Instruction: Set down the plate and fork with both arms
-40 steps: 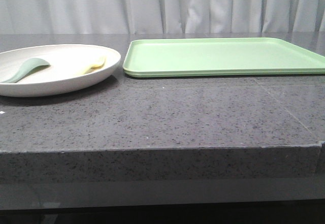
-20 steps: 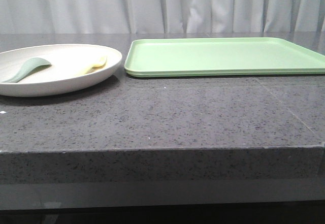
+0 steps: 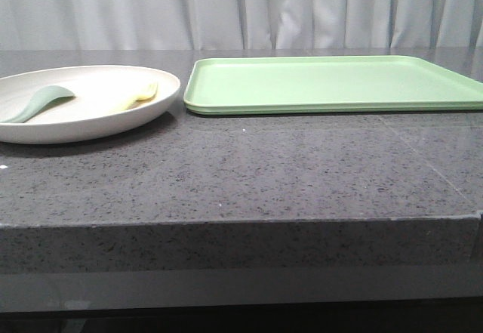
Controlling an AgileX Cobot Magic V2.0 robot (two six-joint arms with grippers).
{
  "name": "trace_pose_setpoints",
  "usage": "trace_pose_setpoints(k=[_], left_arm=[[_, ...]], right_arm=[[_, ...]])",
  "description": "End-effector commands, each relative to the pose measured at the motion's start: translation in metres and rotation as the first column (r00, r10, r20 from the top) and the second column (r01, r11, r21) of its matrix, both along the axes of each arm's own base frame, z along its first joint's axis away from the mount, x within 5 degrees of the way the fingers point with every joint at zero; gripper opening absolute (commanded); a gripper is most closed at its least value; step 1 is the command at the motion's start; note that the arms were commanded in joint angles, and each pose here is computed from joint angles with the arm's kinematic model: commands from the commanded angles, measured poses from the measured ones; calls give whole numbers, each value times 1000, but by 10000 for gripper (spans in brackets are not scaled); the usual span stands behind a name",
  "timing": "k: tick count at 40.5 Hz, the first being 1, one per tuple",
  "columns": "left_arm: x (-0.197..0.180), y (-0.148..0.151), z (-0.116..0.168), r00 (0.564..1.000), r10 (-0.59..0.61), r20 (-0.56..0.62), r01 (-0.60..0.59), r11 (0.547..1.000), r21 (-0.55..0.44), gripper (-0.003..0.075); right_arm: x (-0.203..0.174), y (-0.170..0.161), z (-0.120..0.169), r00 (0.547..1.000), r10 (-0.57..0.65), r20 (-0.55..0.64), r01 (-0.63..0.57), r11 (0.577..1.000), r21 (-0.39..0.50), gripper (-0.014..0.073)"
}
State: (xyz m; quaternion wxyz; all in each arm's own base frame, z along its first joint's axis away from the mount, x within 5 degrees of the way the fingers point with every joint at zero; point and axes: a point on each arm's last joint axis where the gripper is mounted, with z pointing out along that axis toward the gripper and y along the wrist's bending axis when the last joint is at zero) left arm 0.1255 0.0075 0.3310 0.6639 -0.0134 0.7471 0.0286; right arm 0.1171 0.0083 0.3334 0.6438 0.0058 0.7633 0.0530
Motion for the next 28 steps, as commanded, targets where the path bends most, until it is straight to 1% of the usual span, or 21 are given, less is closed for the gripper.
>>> trace_pose_setpoints(k=[1,4,6,7,8,10,12,14,16,18,20,24,28], left_arm=[[3,0,22,991,-3,132,2,1000,8,-18],[3,0,21,991,-4,131,3,1000,8,-4],[3,0,21,991,-4,131,3,1000,8,29],[4,0,21,992,-4,129,3,1000,8,64],[4,0,20,992,-3,127,3,1000,8,111],[4,0,19,992,-3,125,3,1000,8,218],[4,0,19,992,-3,125,3,1000,8,377],[4,0,19,992,-3,125,3,1000,8,517],[4,0,19,992,-3,125,3,1000,8,624],[4,0,19,992,-3,125,3,1000,8,687],[4,0,19,992,-3,125,3,1000,8,703],[4,0,20,992,-4,127,3,1000,8,687],[4,0,22,988,-4,153,4,1000,-2,660]], right_arm=[[8,0,17,996,-10,94,9,1000,10,-48],[10,0,16,996,-10,87,9,1000,9,14],[10,0,16,996,-10,87,9,1000,9,90],[10,0,16,996,-10,87,9,1000,9,144],[10,0,16,996,-10,87,9,1000,9,190],[10,0,16,996,-10,87,9,1000,8,327],[10,0,16,996,-10,87,9,1000,8,442],[10,0,16,996,-10,88,9,1000,8,538],[10,0,16,996,-10,88,9,1000,8,610],[10,0,16,996,-10,88,9,1000,8,656],[10,0,16,996,-10,88,9,1000,8,662],[10,0,16,996,-10,88,9,1000,8,654],[10,0,16,996,-10,88,9,1000,8,654]])
